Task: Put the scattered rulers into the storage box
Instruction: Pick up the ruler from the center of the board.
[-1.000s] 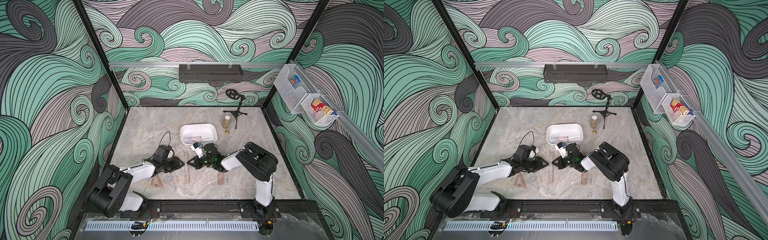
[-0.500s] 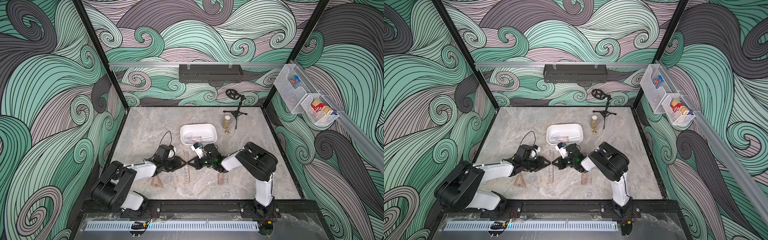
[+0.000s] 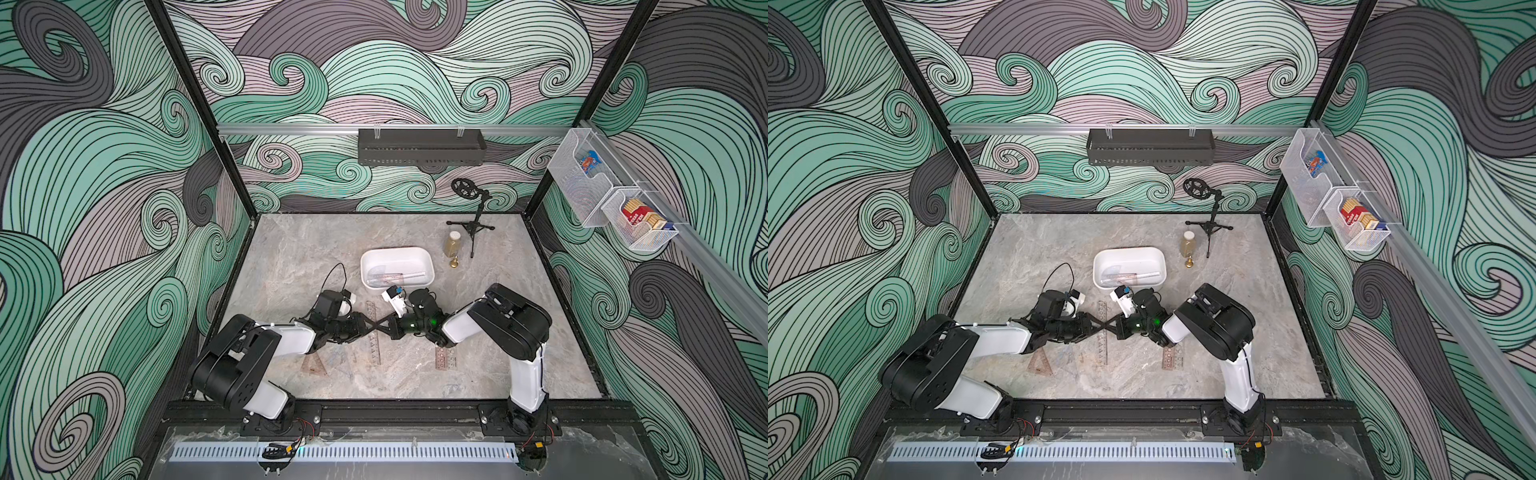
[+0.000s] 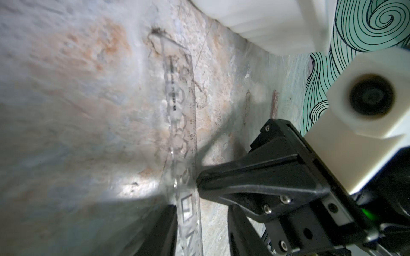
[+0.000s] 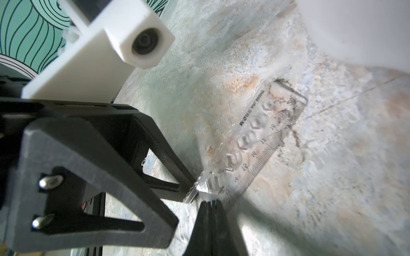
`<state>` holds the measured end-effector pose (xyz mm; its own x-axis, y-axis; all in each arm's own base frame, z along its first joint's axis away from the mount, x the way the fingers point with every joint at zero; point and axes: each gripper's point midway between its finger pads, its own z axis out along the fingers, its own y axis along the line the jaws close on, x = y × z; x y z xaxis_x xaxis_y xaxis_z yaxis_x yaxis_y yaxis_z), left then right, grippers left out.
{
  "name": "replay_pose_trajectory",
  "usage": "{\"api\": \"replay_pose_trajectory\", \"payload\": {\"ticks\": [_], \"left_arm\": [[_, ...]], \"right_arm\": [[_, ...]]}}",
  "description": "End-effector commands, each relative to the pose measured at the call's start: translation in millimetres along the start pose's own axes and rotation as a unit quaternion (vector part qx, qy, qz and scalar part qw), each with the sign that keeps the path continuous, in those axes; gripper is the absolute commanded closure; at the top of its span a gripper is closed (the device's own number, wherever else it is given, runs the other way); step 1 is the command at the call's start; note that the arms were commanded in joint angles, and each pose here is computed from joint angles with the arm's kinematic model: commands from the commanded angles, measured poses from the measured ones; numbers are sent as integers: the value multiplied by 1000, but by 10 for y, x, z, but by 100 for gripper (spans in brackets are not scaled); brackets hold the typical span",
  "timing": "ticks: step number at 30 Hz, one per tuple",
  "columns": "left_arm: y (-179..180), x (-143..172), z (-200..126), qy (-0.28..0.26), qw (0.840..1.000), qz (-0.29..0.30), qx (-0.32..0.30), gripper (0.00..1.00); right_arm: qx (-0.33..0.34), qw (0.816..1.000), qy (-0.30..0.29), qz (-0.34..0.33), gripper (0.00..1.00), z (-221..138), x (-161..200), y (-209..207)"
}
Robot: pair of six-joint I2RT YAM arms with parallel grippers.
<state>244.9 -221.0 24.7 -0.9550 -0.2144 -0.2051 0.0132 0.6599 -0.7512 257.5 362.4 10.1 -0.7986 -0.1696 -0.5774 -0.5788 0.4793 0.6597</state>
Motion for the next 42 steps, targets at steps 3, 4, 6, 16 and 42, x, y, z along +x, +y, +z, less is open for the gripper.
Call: {"api": "replay_pose_trajectory", "payload": {"ticks": [3, 4, 6, 16, 42], "left_arm": [[323, 280, 47, 40, 997, -35, -52, 62], [331, 284, 50, 41, 997, -35, -54, 63], [332, 281, 58, 41, 997, -34, -54, 67], [354, 283, 81, 43, 997, -35, -57, 76], [254, 258, 154, 56, 998, -16, -35, 100]], "right_arm": [[36, 997, 52, 36, 97, 1, 417, -267], [35, 997, 52, 38, 97, 1, 424, -269], [35, 997, 52, 39, 97, -5, 429, -269], [26, 998, 46, 42, 97, -39, 408, -233], [-7, 999, 5, 53, 96, -291, 144, -87]]}}
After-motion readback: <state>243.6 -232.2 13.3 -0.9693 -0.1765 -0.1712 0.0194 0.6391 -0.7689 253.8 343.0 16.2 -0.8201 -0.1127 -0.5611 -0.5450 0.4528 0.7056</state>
